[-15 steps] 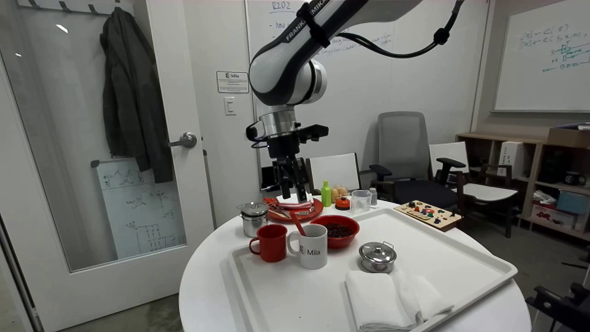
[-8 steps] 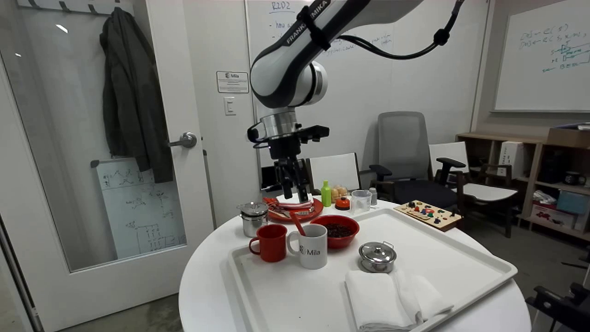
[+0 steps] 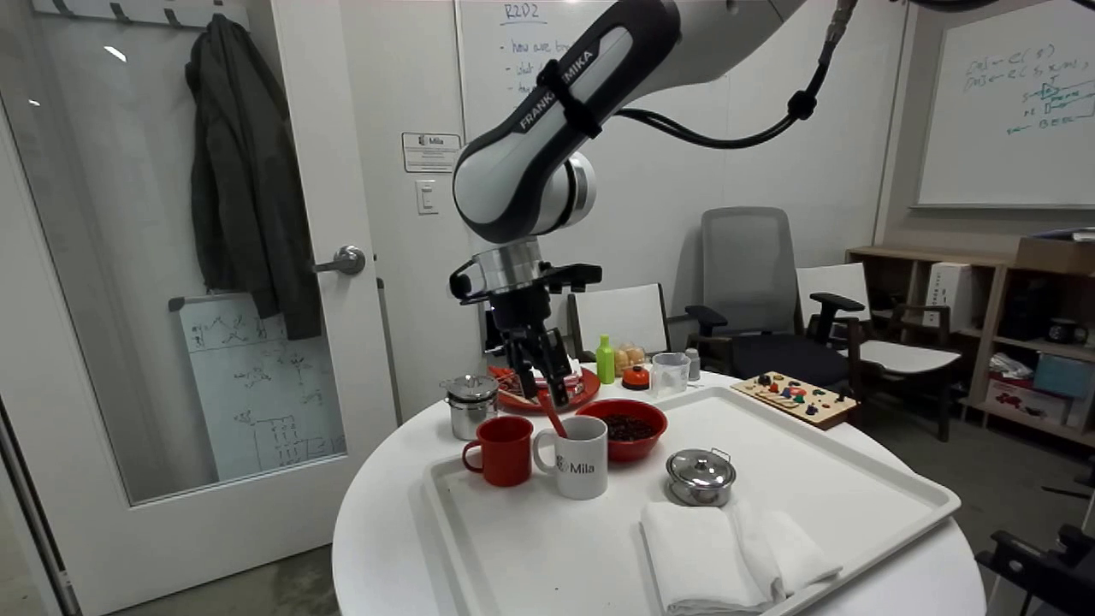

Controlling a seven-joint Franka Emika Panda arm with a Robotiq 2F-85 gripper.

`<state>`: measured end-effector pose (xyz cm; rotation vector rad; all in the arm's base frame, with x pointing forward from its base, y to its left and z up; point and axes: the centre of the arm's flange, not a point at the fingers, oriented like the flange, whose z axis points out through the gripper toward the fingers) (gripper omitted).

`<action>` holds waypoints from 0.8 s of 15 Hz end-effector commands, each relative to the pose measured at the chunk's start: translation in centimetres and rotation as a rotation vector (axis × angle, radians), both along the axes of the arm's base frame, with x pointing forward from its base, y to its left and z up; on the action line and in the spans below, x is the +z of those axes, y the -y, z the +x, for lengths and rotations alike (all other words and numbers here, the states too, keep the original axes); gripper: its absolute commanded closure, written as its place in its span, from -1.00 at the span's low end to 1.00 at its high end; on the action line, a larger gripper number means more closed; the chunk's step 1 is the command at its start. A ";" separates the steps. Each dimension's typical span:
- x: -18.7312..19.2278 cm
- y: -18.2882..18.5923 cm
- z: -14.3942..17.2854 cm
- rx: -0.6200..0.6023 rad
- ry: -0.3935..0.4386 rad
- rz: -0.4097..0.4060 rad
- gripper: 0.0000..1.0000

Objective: Use the spoon to stir the contents in the red bowl

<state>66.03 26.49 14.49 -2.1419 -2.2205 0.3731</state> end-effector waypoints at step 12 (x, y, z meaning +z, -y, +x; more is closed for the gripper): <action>-1.0 0.3 3.2 0.023 0.027 -0.057 -1.00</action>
